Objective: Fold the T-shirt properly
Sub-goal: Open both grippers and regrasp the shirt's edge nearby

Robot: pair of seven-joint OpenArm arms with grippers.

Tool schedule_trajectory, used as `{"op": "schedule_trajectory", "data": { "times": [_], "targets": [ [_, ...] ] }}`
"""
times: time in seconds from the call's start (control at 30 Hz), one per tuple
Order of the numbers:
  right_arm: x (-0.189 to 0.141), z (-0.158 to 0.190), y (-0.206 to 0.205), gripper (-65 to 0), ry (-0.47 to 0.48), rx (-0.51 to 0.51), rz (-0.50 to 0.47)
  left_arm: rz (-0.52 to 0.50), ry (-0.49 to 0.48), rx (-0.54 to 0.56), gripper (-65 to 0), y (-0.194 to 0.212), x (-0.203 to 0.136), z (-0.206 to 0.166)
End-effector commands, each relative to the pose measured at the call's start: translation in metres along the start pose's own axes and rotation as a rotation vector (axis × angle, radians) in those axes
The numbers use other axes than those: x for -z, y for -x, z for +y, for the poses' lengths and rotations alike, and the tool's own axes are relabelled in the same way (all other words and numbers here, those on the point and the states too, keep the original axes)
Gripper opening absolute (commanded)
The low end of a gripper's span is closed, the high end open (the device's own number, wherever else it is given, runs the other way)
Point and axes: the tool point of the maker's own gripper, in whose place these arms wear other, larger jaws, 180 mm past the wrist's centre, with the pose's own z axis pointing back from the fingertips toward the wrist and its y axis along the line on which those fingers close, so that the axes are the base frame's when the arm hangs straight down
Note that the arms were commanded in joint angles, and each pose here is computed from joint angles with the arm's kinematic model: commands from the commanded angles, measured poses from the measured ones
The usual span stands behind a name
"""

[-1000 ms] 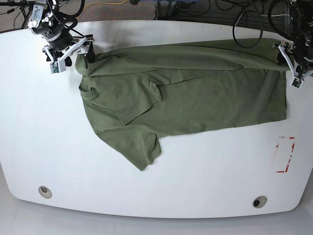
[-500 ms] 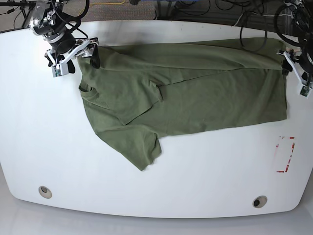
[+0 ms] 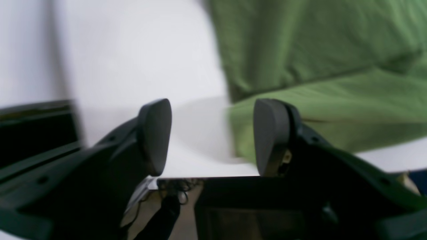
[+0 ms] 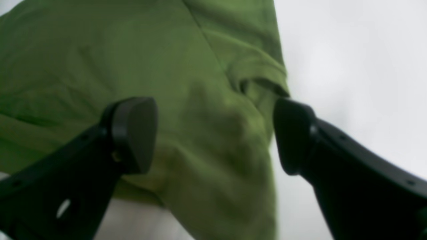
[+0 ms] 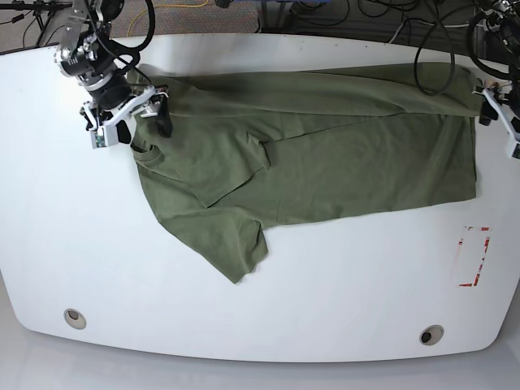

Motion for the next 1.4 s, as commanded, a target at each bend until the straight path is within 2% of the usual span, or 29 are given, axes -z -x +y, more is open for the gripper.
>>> {"op": "schedule_trajectory", "data": {
  "times": [0.0,0.03,0.07,0.17,0.33,0.43,0.8,0.97,1.1,1.37],
  "targets": [
    [0.006,0.01,-0.008,-21.7,-0.044,-0.01,-0.029,-0.011,0.017,0.012,-32.5,-0.004,0.007,-0.016],
    [0.008,0.013,-0.008,-23.1,-0.052,-0.011,-0.027,-0.009,0.021,0.012,-33.6,-0.003,0.008,-0.019],
    [0.011,0.019,-0.007,-28.1,-0.072,-0.016,-0.022,-0.002,0.025,0.013,-36.7,-0.001,0.012,-0.024],
    [0.016,0.02,0.002,-36.3,-0.083,-0.003,0.004,0.032,0.021,0.031,-40.0,0.007,0.018,-0.031],
    [0.02,0.012,0.023,-47.4,-0.071,0.034,0.058,0.095,0.023,0.089,-40.6,0.024,0.024,-0.042],
    [0.022,0.006,0.04,-50.9,-0.062,0.059,0.101,0.117,0.034,0.103,-40.6,0.036,0.027,-0.047],
    [0.015,-0.003,0.074,-51.2,-0.044,0.089,0.188,0.265,0.089,0.044,-40.6,0.093,0.049,-0.035],
    [0.014,-0.009,0.082,-51.2,-0.036,0.092,0.212,0.254,0.105,0.015,-40.6,0.1,0.057,-0.032],
    [0.018,-0.018,0.086,-51.2,-0.023,0.101,0.224,0.236,0.138,0.036,-40.6,0.095,0.066,-0.04],
    [0.03,-0.046,0.083,-51.2,0.015,0.121,0.188,0.167,0.216,0.118,-40.4,0.045,0.094,-0.066]
  ]
}}
